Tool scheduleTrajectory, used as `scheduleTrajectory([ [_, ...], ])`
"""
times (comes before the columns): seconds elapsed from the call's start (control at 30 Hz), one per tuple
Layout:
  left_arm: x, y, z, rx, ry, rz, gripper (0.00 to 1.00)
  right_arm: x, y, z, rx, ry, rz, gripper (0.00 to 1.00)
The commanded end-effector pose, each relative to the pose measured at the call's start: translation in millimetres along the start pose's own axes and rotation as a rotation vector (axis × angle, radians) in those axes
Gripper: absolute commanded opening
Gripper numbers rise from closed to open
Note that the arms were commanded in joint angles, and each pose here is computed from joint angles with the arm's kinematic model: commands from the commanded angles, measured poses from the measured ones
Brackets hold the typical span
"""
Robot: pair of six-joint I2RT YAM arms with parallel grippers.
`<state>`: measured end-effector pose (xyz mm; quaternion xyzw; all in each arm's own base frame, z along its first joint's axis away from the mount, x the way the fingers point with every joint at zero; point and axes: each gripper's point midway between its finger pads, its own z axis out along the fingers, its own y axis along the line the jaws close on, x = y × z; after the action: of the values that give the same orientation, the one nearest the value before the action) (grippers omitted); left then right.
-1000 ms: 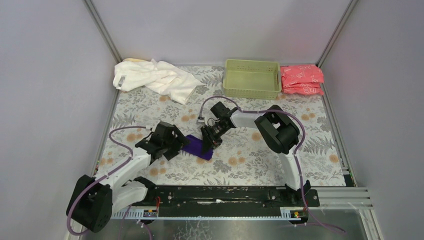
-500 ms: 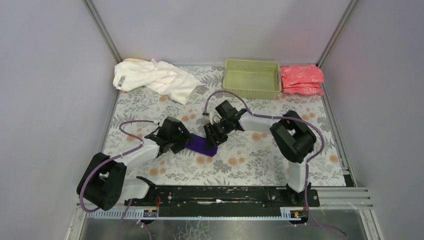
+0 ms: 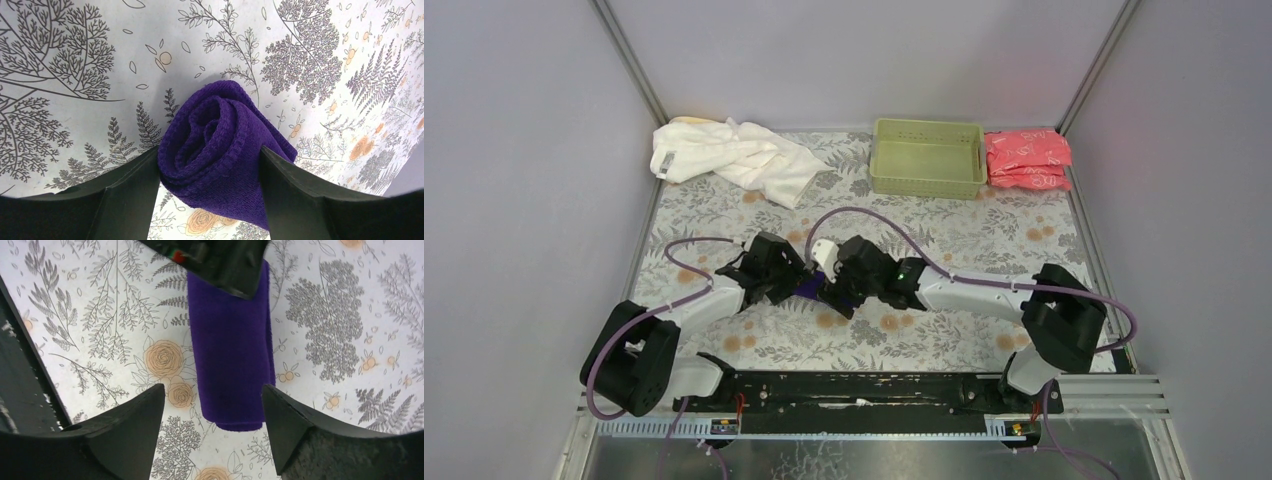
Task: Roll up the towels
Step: Pick up the towel at the center of the board.
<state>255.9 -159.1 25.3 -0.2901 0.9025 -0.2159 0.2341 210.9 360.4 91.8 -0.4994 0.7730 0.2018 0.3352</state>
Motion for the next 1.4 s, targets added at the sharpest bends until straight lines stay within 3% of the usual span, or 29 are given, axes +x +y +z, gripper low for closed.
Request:
scheduleTrajectory([
  [0.0,20.9,58.6,4.2,-0.203,0.065,0.054,0.67,-17.5,-3.1,9.3,0.099,-0.087,-0.238,0.79],
  [0.63,23.1,55.5,6.1,-0.178,0.074,0.054,0.63,39.6,-5.1,70.6,0.090,0.138,-0.345,0.86],
  [0.97,23.3,56.8,5.1,-0.179,0.072,0.059,0.59,-5.6,-0.1,35.6,0.036,0.015,-0.376,0.87],
  [1.37,23.9,56.4,5.5,-0.171,0.074,0.063,0.58,15.7,-3.6,75.8,-0.029,0.072,-0.363,0.86],
])
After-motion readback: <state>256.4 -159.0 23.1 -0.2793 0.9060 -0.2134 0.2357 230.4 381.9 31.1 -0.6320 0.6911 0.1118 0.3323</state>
